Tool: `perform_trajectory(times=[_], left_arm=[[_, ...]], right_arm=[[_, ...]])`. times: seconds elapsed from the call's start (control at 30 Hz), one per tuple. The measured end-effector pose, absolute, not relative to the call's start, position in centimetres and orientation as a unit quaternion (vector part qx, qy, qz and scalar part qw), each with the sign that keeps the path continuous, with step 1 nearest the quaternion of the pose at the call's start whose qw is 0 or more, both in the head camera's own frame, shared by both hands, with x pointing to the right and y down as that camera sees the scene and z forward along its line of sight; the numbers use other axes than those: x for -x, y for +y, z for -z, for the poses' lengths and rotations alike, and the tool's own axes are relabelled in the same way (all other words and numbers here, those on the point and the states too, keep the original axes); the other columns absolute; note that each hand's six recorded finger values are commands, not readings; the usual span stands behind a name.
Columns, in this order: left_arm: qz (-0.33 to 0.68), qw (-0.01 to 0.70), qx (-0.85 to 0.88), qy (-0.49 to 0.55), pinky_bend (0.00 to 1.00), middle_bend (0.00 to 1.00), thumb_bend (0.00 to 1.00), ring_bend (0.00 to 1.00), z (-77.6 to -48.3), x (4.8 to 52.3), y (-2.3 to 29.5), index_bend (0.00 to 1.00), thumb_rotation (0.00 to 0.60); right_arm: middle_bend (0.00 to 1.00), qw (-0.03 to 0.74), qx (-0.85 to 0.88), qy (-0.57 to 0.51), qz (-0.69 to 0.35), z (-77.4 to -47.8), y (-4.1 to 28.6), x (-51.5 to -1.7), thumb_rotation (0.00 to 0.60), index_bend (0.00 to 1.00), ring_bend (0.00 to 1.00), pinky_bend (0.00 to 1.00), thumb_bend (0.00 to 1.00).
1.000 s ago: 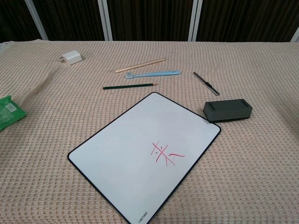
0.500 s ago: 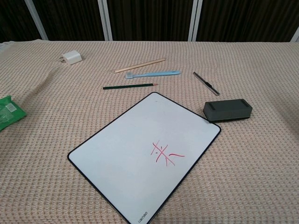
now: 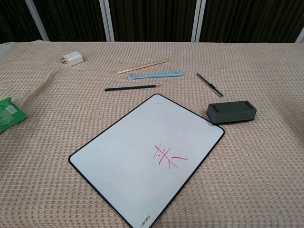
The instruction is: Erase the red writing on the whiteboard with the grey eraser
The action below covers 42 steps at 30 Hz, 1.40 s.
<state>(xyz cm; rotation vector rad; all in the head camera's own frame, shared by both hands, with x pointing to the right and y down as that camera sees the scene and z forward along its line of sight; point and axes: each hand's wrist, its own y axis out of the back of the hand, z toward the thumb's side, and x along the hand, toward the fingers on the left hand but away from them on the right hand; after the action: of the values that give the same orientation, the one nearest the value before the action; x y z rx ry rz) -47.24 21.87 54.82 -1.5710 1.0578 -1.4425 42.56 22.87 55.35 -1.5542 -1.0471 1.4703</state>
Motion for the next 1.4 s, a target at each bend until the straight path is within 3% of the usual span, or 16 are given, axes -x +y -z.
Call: perform_trajectory(times=[0.2, 0.83, 1.03, 1.4], left_arm=[[0.564, 0.373, 0.608, 0.417, 0.0, 0.01, 0.48, 0.0, -54.7, 47.4, 21.7, 0.14, 0.6], [0.569, 0.374, 0.604, 0.414, 0.0, 0.01, 0.48, 0.0, -54.9, 47.4, 21.7, 0.14, 0.6], [0.572, 0.372, 0.602, 0.414, 0.0, 0.01, 0.48, 0.0, -55.0, 47.6, 21.6, 0.14, 0.6], [0.575, 0.371, 0.6, 0.415, 0.0, 0.01, 0.48, 0.0, -55.0, 47.7, 21.5, 0.14, 0.6]], right_arm=[[0.09, 0.346, 0.668, -0.368, -0.546, -56.1, 22.7, -40.6, 0.6, 0.0, 0.07, 0.15, 0.1], [0.2, 0.323, 0.777, -0.251, -0.479, -61.5, 15.1, -29.5, 0.6, 0.15, 0.16, 0.16, 0.17], [0.24, 0.327, 0.781, -0.227, -0.481, -63.4, 13.2, -26.2, 0.6, 0.2, 0.2, 0.17, 0.23], [0.3, 0.326, 0.771, -0.193, -0.511, -66.9, 11.3, -23.2, 0.6, 0.24, 0.28, 0.26, 0.23]])
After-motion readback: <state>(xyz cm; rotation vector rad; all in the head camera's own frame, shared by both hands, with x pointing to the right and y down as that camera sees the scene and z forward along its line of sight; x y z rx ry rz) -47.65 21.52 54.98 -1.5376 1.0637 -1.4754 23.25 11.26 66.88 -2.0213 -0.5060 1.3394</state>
